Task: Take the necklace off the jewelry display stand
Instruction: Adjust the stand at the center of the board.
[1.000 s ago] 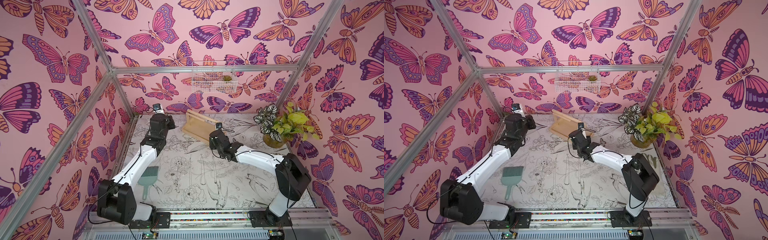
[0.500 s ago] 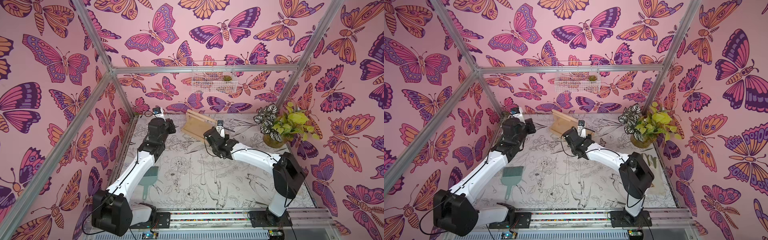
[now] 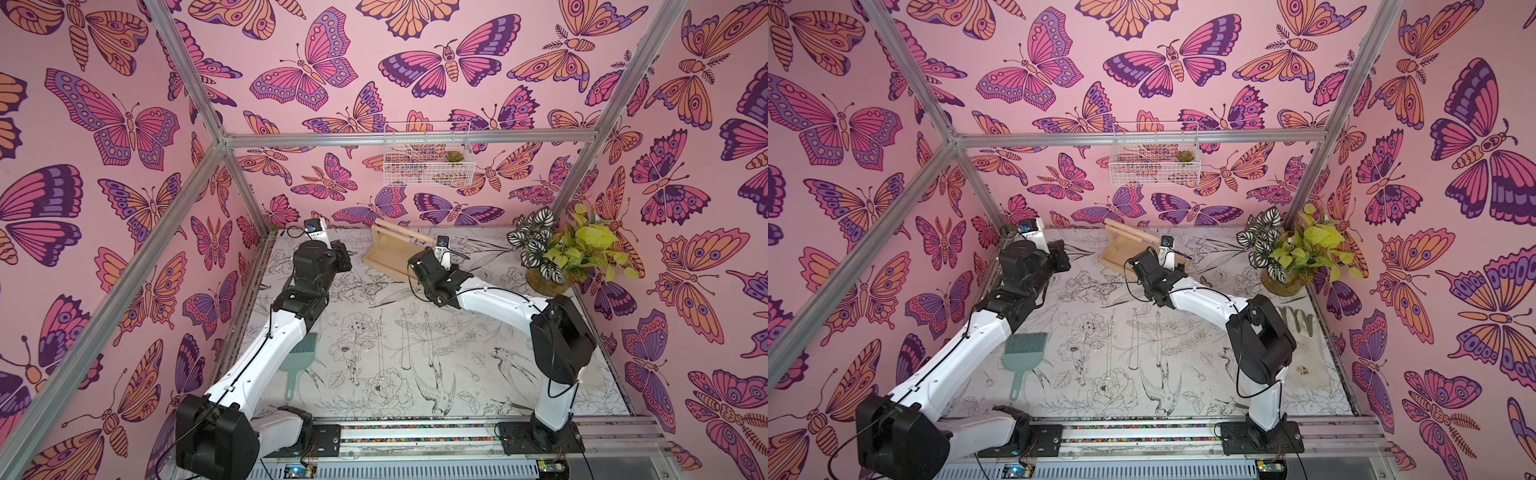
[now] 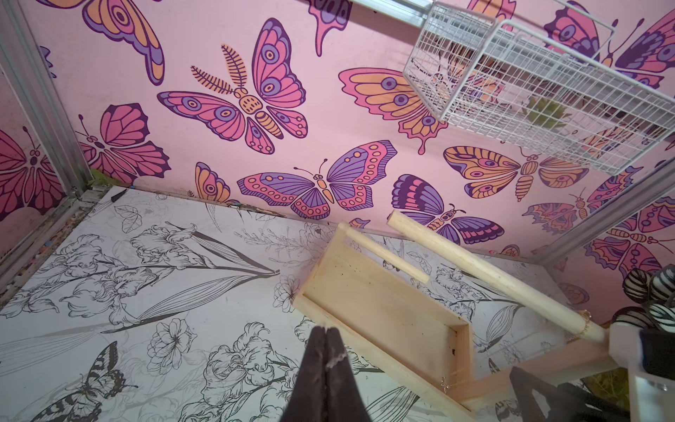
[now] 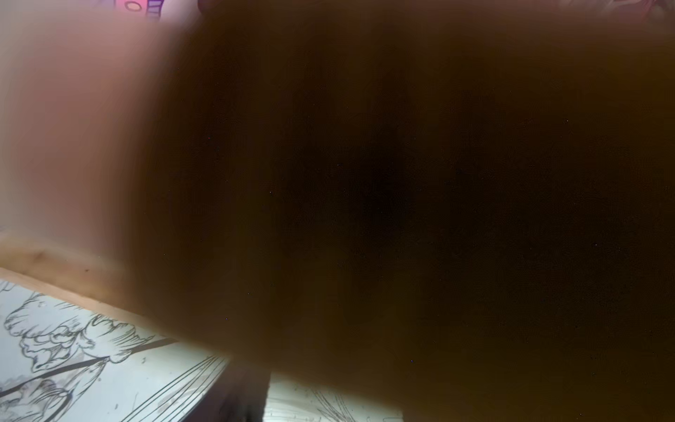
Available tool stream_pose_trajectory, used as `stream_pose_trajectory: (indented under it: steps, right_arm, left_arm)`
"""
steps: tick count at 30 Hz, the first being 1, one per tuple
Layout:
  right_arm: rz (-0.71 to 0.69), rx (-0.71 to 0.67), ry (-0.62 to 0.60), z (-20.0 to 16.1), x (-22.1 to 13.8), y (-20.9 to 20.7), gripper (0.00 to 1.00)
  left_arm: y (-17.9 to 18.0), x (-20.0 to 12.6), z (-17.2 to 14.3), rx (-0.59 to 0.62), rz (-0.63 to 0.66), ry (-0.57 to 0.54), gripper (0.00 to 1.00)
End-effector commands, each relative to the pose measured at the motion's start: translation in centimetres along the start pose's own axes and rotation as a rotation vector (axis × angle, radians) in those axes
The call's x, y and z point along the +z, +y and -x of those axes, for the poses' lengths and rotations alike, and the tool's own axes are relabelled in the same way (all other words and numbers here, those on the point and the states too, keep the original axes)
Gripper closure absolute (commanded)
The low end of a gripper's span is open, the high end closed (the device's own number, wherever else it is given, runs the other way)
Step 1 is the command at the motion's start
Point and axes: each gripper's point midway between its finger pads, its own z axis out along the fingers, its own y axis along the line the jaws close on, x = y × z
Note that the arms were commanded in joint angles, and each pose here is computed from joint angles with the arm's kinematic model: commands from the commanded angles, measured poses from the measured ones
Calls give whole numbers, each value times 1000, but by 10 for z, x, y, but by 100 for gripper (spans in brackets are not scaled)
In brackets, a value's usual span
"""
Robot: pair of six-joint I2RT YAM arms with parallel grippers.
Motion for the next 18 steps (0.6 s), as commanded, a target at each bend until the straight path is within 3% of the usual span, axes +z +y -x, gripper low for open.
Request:
stream_pose_trajectory:
  steps: [1,5,8,14,18]
  right_arm:
    - [-6,-13,13,1,8,1,60]
    - [-12,-9,4,1,8,-5,77]
    - [-18,-11,7,0,8,-9,80]
    - [-29,4,0,3,0,-27,56]
    - [-43,35,5,6,3,-48,54]
  left_arm:
    - [-1,-2,-13,9,-5,36,100]
    - [0,-2,-15,11,-3,42,100]
    - [0,-2,-17,11,-2,44,100]
    - [0,-1,-20,15,-1,52,100]
    - [0,1,-22,15,-1,58,100]
